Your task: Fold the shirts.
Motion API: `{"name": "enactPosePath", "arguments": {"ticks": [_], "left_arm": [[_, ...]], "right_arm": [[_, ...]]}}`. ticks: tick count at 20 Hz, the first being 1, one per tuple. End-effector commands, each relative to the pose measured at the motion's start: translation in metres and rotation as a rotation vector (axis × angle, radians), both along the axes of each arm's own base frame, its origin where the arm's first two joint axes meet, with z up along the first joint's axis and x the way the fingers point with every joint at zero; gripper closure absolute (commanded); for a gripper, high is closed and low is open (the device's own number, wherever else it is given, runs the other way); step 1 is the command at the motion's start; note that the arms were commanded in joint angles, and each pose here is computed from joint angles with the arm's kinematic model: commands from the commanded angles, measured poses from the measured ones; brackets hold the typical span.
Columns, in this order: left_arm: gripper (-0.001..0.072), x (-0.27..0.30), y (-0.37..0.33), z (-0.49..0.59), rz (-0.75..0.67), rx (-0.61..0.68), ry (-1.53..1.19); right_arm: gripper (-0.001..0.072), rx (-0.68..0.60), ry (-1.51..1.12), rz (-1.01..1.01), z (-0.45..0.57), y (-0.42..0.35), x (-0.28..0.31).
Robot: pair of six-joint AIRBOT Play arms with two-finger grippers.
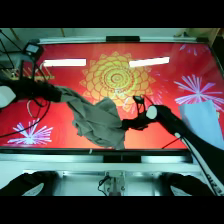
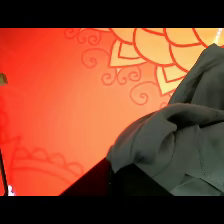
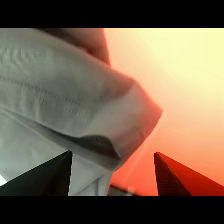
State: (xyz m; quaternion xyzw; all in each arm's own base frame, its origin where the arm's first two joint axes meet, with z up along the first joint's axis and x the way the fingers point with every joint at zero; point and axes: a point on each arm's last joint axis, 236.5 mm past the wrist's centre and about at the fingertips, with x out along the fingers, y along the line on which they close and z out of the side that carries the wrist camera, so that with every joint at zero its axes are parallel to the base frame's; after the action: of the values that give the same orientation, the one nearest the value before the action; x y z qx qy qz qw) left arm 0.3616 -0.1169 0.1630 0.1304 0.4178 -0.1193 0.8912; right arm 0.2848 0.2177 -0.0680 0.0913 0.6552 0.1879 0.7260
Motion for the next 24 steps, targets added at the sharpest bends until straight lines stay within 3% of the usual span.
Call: {"name": "enactPosePath", "arguments": {"ticks": [1, 5, 6, 7, 9, 10, 14, 17, 19, 22, 24], "left_arm": [[0.0675, 0.007, -0.004, 0.006, 0.006, -0.03, -0.035], [0.0675, 0.007, -0.004, 0.005, 0.008, -0.032, -0.032], [0.0675, 0.007, -0.004, 0.005, 0.008, -0.032, -0.032], [0.0675, 0.007, -0.004, 0.005, 0.008, -0.032, -0.032], [0.0675, 0.007, -0.004, 0.005, 0.008, -0.032, -0.032], [0.0675, 0.007, -0.004, 0.005, 0.008, -0.031, -0.033], [0.0676, 0.017, -0.009, 0.032, -0.004, -0.063, -0.122], [0.0676, 0.026, -0.014, 0.141, -0.04, -0.131, -0.375], [0.0675, 0.007, -0.007, 0.261, -0.042, -0.238, -0.647], [0.0675, -0.081, 0.026, 0.429, -0.04, -0.455, -1.065], [0.0676, -0.138, 0.043, 0.481, -0.064, -0.56, -1.243]], "right_arm": [[0.0084, -0.046, -0.066, -0.007, 0.001, -0.009, 0.02], [0.0087, 0.0, -0.031, -0.049, -0.014, 0.004, 0.024], [0.0154, 0.025, -0.039, -0.054, -0.013, 0.01, 0.027], [0.0334, 0.053, -0.042, -0.062, -0.011, 0.015, 0.029], [0.0454, 0.092, -0.022, -0.076, -0.007, 0.023, 0.026], [0.0656, 0.101, -0.008, -0.069, -0.005, 0.025, 0.023], [0.0646, 0.13, -0.156, 0.032, 0.062, 0.035, 0.047], [0.0646, 0.142, -0.563, 0.03, 0.211, 0.015, 0.103], [0.0646, 0.183, -0.962, -0.059, 0.37, -0.024, 0.118], [0.0646, 0.352, -1.543, -0.203, 0.602, -0.084, 0.033], [0.0646, 0.439, -1.749, -0.234, 0.675, -0.108, -0.041]]}}
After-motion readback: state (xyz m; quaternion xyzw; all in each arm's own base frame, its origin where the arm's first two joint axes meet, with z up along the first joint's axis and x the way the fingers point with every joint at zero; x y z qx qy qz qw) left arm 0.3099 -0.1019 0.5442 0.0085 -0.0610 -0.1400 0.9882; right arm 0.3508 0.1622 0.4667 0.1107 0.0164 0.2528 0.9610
